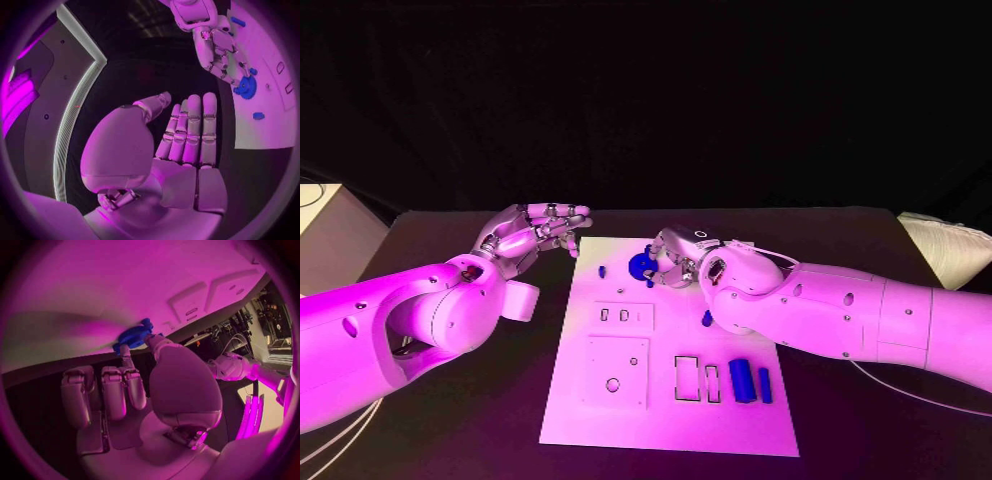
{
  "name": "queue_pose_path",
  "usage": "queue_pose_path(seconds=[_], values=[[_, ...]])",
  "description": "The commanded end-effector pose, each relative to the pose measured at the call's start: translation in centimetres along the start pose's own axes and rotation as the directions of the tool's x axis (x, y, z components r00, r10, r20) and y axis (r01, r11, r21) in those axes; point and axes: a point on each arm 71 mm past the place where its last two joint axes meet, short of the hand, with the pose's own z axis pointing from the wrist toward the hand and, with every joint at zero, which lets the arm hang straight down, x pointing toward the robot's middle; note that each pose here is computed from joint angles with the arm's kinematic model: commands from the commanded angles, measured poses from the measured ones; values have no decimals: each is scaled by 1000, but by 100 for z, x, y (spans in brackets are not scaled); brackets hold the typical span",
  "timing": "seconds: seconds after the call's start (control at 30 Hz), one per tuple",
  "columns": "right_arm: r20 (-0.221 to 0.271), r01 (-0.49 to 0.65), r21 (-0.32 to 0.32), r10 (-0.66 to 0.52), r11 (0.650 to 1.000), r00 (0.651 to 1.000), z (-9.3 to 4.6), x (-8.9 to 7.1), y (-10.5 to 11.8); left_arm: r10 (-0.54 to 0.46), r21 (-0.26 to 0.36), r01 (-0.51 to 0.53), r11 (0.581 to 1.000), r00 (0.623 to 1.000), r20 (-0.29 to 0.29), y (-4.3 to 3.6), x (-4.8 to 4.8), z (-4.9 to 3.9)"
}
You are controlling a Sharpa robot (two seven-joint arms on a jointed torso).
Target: Assemble the parts on the task board
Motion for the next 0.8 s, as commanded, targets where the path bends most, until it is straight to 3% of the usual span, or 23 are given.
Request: queue_pose_path(seconds=[0.03,0.33,0.8], values=[[-10,-7,-14,7,1000,1000,-17,14,11,1,8,-1,1000,1000,-12,-11,14,5],[-12,-37,-8,37,999,999,-101,-9,-36,3,7,-3,1000,1000,-9,-11,1,2],[60,-60,-19,61,998,996,-225,-119,-71,3,7,-3,1000,1000,-8,-11,-5,1]])
